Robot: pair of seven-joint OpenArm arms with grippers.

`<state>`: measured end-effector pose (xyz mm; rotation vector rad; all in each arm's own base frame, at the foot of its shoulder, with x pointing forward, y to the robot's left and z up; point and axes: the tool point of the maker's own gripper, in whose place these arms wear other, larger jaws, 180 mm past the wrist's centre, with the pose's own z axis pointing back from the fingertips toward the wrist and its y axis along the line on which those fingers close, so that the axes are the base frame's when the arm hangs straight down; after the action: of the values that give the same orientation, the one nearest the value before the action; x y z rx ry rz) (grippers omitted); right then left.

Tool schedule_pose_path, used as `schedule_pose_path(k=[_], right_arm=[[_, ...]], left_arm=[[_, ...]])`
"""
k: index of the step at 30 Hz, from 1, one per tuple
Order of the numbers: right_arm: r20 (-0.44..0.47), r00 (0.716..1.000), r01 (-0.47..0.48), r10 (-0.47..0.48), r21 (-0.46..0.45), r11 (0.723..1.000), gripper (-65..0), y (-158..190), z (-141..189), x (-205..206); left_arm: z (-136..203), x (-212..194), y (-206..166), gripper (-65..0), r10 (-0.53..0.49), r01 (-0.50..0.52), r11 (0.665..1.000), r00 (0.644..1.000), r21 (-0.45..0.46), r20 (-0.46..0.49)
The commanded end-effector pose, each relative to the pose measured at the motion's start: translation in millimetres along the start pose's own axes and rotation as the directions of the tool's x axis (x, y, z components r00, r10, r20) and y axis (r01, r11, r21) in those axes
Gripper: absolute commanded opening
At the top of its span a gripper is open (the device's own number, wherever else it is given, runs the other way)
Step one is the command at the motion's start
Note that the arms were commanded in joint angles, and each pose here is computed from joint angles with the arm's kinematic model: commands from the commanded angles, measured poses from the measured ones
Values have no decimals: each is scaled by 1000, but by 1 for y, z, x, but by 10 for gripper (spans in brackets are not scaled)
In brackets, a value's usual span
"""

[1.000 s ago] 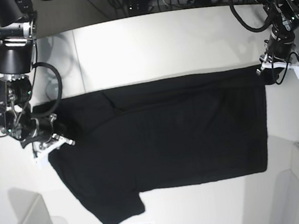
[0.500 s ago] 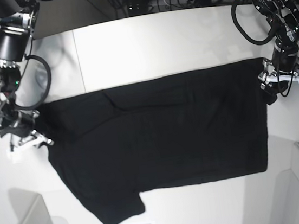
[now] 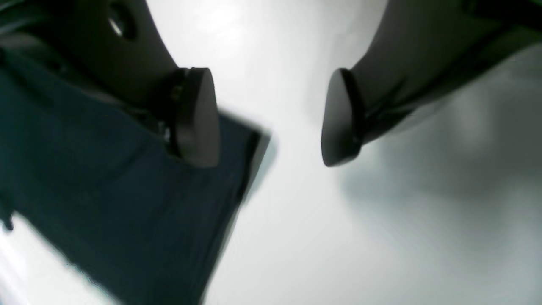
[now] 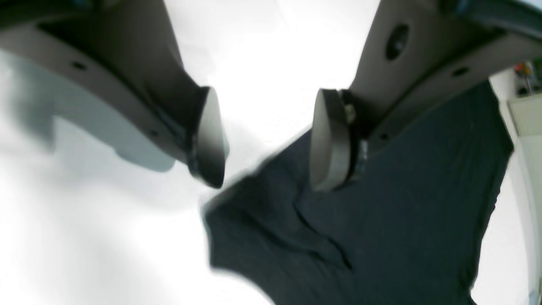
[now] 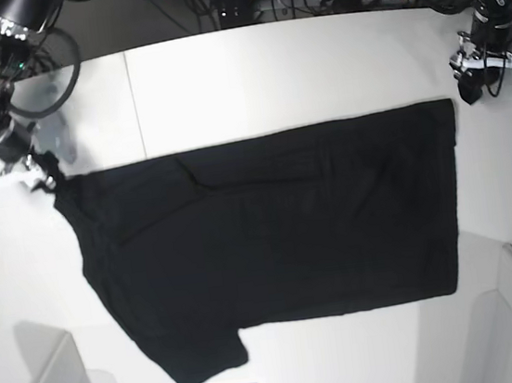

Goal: Fold the T-shirt properly
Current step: 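Pull the shoulders further toward the robot and release both grippers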

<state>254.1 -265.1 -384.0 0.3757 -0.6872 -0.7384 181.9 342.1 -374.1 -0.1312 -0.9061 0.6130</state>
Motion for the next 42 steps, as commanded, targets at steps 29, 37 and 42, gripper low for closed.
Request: schedule_pose_path(k=[29, 37, 42], right_arm=[[-15, 988, 153, -153, 31, 988, -315, -13, -56, 3], [-75, 995, 65, -63, 26, 998, -315, -5, -70, -7], [-73, 995, 66, -64, 25, 997, -317, -6, -70, -7]], left_arm=[[-70, -22, -45, -283, 97, -107, 981, 993, -165, -67], [-72, -22, -48, -286, 92, -103, 980, 993, -172, -71], [-72, -22, -48, -393, 92, -103, 980, 993, -172, -71]])
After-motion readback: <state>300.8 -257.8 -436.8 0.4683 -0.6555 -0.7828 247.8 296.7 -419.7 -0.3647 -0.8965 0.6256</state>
